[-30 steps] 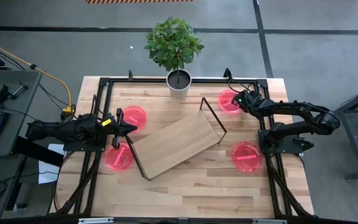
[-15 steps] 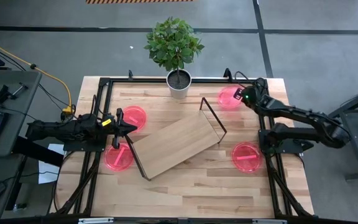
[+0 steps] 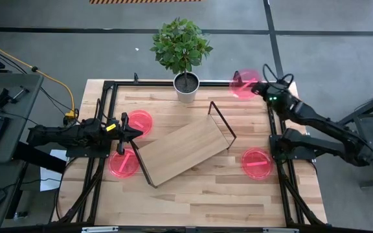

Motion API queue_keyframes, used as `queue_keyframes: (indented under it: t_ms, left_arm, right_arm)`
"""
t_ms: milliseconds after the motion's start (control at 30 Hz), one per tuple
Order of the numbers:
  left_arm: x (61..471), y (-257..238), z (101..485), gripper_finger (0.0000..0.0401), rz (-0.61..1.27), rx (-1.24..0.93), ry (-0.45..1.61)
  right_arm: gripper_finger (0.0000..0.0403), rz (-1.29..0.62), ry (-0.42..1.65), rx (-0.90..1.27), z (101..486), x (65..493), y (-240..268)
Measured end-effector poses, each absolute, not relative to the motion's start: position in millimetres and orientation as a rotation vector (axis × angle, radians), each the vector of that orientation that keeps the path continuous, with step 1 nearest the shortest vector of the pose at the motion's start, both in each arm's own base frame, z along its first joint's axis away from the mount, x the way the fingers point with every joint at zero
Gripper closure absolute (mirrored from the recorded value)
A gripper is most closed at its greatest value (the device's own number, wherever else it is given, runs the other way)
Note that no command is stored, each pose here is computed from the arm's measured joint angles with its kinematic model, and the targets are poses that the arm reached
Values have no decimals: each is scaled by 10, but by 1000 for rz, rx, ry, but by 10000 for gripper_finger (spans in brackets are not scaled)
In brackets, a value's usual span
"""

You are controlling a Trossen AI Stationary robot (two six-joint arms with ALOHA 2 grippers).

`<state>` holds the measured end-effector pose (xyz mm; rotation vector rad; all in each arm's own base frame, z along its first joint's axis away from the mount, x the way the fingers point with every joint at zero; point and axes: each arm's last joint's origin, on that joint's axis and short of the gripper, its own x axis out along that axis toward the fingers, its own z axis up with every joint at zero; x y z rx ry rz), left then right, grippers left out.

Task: Place and stack plates onto a shelf
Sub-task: Put the pink plate on the shelf

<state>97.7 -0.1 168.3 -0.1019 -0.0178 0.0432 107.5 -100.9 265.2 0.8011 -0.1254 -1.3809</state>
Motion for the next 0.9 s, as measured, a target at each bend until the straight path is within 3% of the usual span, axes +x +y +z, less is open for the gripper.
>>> queue_keyframes:
  t_ms: [300,600,900]
  left_arm:
    - [977,-1,1684,401,43,-102,-18]
    - [977,0,1684,401,43,-102,-19]
    - [977,-1,1683,401,43,-102,-18]
  right_arm:
    - [403,-1063,-68,679,3160,1394,-729]
    - [403,-607,34,630,3092,2090,-125]
    - [403,-504,212,667,2745,2547,347]
